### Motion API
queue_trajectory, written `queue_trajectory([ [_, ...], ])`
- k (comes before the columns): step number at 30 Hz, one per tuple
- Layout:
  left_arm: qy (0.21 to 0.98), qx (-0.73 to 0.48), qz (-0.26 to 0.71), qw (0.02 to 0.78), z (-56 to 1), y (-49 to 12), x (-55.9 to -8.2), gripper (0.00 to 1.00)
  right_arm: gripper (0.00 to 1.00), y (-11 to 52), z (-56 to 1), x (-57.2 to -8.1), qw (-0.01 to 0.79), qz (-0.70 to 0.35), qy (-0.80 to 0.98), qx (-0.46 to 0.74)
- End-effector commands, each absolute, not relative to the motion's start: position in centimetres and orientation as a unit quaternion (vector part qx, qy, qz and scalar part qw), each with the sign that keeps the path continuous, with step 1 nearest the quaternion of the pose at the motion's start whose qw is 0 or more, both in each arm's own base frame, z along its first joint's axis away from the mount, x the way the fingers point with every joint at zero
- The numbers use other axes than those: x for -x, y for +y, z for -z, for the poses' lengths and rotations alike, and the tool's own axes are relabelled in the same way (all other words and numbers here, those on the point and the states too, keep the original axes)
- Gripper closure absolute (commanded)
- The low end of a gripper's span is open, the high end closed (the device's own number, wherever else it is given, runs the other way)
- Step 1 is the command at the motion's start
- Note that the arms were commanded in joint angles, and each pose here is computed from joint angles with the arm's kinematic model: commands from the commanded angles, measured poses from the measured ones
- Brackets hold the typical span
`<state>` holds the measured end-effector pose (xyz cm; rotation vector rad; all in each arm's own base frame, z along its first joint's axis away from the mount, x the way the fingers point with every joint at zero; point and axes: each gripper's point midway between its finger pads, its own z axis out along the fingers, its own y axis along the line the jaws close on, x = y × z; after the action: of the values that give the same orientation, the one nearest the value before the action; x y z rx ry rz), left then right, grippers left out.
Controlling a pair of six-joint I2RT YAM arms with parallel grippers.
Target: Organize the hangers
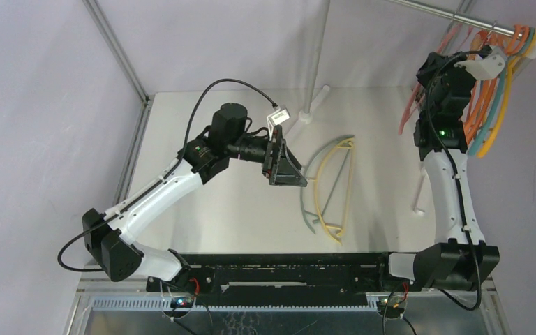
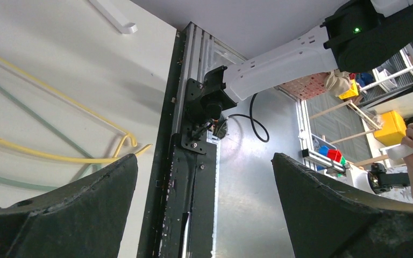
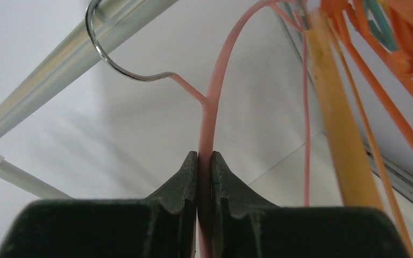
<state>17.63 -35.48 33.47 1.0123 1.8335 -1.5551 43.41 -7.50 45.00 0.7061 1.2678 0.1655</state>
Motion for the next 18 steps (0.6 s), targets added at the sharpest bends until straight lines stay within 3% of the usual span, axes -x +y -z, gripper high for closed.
queue_trajectory([
  [1, 0.657, -0.39, 0.585, 0.273, -34.3, -35.7, -17.9, 0.01, 1.0, -8.5, -45.9, -40.6, 0.756, -0.073, 0.548, -0.35],
  [5, 0.655, -0.393, 0.588, 0.265, -34.1, -35.9, -17.9, 0.0, 0.72, -8.7, -45.9, -39.2, 0.756, -0.067, 0.545, -0.357],
  [7, 0.655, -0.395, 0.589, 0.262, -34.0, -36.0, -17.9, 0.01, 0.36, -8.9, -46.1, -38.5, 0.754, -0.06, 0.546, -0.361],
  [11, 0.653, -0.396, 0.59, 0.262, -33.8, -35.9, -17.8, 0.01, 0.02, -8.0, -47.2, -37.2, 0.759, -0.063, 0.556, -0.333],
  [18, 0.663, -0.391, 0.583, 0.26, -32.4, -35.9, -18.2, 0.0, 0.0, -5.5, -48.6, -33.8, 0.765, -0.076, 0.575, -0.28],
])
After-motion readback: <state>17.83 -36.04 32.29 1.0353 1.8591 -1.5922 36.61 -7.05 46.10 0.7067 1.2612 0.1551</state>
